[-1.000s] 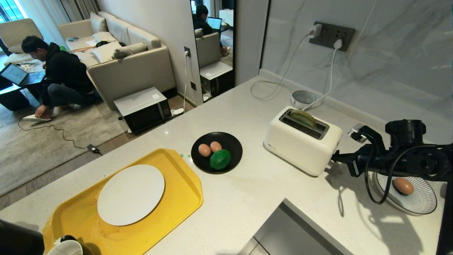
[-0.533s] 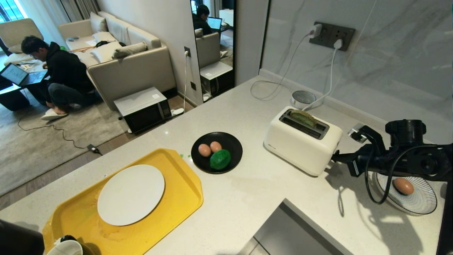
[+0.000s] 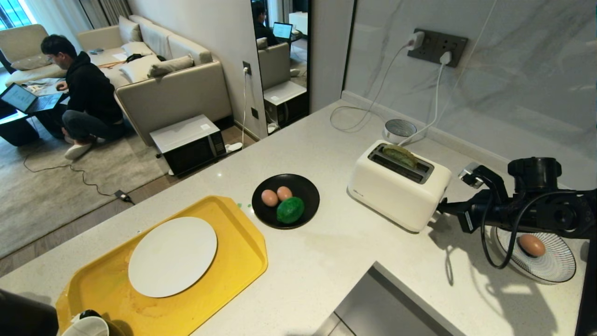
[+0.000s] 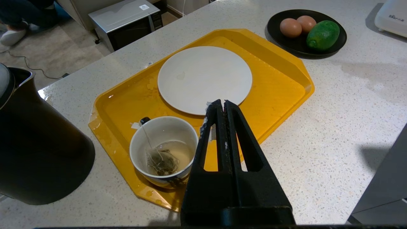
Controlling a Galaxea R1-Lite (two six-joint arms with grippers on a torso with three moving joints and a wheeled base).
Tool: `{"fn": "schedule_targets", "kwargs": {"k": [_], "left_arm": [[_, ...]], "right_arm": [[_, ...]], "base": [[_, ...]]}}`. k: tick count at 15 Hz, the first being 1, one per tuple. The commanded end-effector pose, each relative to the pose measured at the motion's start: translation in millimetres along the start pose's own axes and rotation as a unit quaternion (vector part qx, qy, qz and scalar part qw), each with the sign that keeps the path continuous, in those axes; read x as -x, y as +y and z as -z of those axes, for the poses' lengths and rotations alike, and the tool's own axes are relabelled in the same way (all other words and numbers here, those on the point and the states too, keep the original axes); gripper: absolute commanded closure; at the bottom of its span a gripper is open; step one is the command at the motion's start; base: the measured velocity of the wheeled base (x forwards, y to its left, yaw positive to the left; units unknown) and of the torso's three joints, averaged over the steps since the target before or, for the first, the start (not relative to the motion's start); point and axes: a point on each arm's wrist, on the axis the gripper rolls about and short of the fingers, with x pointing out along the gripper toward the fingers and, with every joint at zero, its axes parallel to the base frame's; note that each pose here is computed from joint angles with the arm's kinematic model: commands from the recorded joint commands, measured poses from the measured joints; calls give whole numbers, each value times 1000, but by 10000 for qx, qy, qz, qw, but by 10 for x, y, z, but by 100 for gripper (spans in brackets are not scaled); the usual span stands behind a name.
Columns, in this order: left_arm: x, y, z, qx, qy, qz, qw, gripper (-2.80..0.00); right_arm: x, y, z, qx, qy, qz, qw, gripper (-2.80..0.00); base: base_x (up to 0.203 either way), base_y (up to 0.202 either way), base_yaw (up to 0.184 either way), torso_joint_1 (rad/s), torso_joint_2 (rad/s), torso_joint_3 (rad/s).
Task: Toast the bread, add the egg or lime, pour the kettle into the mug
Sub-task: Use a bread toaster
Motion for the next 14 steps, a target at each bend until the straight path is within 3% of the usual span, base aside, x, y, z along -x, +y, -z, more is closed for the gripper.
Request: {"fn": "schedule_targets", "kwargs": {"k": [1,14], "left_arm": [[-1,0,-1,1,2,-3,10000,0],[1,0,0,1,-6,-3,10000,0]], "right_arm": [[15,-1,-17,35,-41,2,10000,0],[-7,4,7,16,-6,-22,10000,0]], "base": [[0,0,0,0,0,0],[0,0,0,0,0,0]]}}
